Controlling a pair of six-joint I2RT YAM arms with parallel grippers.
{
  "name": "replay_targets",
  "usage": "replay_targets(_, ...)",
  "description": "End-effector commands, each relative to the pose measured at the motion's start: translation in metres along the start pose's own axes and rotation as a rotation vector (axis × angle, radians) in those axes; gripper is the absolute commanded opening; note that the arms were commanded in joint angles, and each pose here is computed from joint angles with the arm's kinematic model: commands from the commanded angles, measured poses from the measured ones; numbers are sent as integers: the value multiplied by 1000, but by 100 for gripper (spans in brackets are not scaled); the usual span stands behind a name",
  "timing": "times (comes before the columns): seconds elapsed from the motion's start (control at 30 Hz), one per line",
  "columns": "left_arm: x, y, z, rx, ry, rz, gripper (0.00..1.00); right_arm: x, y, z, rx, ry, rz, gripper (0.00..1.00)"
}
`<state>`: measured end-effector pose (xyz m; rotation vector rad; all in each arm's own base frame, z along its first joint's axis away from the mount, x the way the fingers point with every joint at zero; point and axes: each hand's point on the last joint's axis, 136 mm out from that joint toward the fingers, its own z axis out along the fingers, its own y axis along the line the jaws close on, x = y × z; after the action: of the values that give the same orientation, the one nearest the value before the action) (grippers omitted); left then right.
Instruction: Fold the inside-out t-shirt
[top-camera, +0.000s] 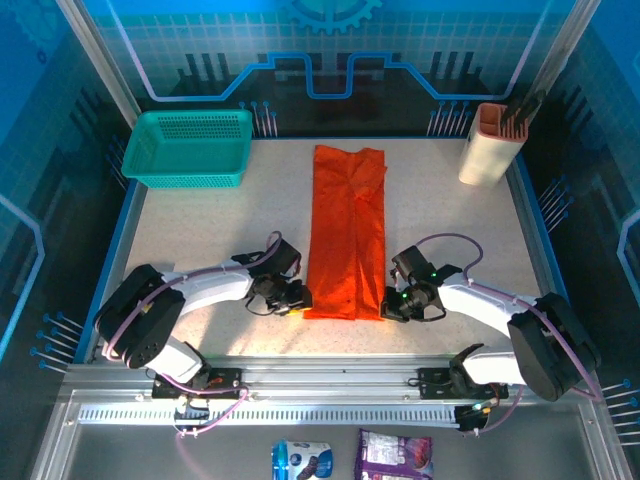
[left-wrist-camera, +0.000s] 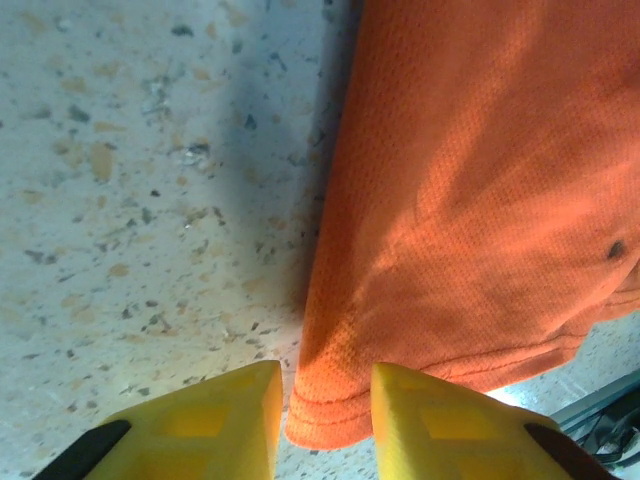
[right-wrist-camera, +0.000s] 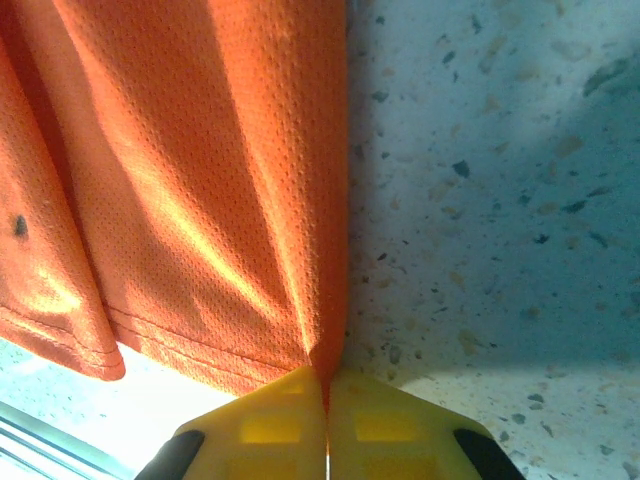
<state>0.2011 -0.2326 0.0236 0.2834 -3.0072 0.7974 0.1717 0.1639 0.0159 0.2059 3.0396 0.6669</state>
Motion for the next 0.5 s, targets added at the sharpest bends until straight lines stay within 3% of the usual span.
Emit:
replay_targets(0.0, 7, -5, 4, 28, 34, -1, 28, 2, -1, -3, 9, 15, -5, 7)
replay_targets(0.47, 19, 6, 5, -78, 36, 15, 29, -1, -1, -9, 12, 8, -11, 8)
